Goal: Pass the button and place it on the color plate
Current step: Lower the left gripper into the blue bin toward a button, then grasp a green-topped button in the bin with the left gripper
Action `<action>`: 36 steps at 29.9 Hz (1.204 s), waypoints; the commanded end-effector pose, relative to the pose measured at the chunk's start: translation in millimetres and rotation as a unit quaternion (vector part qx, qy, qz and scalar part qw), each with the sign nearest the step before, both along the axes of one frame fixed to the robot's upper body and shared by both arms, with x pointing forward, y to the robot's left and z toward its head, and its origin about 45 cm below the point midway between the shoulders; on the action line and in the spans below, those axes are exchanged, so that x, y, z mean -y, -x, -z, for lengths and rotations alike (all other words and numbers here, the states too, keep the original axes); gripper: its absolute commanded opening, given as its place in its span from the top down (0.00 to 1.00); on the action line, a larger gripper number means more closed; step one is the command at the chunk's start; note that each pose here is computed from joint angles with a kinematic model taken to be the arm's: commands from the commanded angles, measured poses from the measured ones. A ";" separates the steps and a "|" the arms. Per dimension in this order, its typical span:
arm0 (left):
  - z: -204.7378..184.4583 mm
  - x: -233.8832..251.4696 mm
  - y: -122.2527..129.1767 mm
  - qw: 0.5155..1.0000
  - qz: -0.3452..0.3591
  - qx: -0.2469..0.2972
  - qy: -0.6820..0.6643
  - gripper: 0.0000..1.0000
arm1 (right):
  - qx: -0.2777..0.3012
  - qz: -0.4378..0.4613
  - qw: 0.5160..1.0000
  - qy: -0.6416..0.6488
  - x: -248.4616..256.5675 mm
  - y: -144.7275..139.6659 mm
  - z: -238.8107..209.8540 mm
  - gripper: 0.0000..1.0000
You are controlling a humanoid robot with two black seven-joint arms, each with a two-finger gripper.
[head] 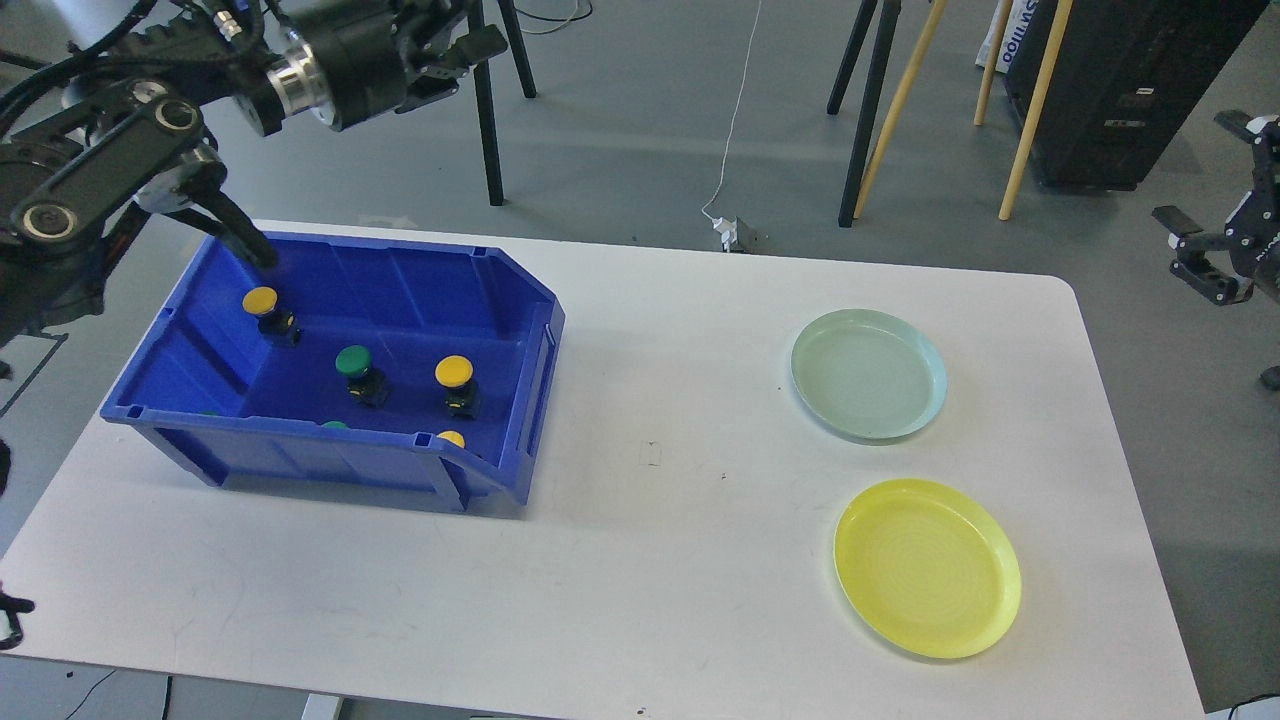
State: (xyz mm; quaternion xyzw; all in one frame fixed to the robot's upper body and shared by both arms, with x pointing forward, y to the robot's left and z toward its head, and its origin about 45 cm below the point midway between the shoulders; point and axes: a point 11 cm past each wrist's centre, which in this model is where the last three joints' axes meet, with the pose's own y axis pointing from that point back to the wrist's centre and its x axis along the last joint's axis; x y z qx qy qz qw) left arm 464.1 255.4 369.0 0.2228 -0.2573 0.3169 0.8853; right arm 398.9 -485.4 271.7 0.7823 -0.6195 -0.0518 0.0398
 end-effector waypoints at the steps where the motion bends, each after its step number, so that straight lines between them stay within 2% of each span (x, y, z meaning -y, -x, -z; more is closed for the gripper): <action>1: 2.9 -34.3 18.5 0.992 0.003 0.023 -0.121 0.02 | -0.003 0.002 1.000 0.009 3.9 1.6 0.3 0.01; 6: 5.4 -61.1 26.6 0.984 -0.005 0.034 -0.174 0.01 | -0.007 0.004 1.000 0.010 6.3 5.0 4.3 0.01; 10: 29.3 -56.1 37.1 0.974 0.062 0.044 -0.213 0.00 | -0.005 0.007 1.000 0.016 11.8 7.5 -0.9 0.02; 17: 82.1 -83.0 46.0 0.937 0.054 -0.008 -0.345 0.00 | -0.003 0.006 1.000 0.019 12.6 7.1 -4.1 0.02; 20: 90.0 -106.1 37.8 0.920 0.033 -0.013 -0.391 0.00 | -0.001 0.006 1.000 0.020 12.0 6.0 -5.9 0.02; 24: 121.4 -111.0 26.5 0.887 0.047 -0.027 -0.459 0.00 | 0.000 0.006 1.000 0.020 12.2 5.4 -7.0 0.02; 28: 140.1 -97.5 19.7 0.882 0.056 -0.035 -0.467 0.00 | -0.003 0.001 1.000 0.026 10.1 5.4 -4.2 0.02; 36: 186.0 -101.0 37.1 0.879 0.062 -0.081 -0.467 0.00 | -0.010 -0.010 0.999 0.040 4.5 4.7 0.6 0.02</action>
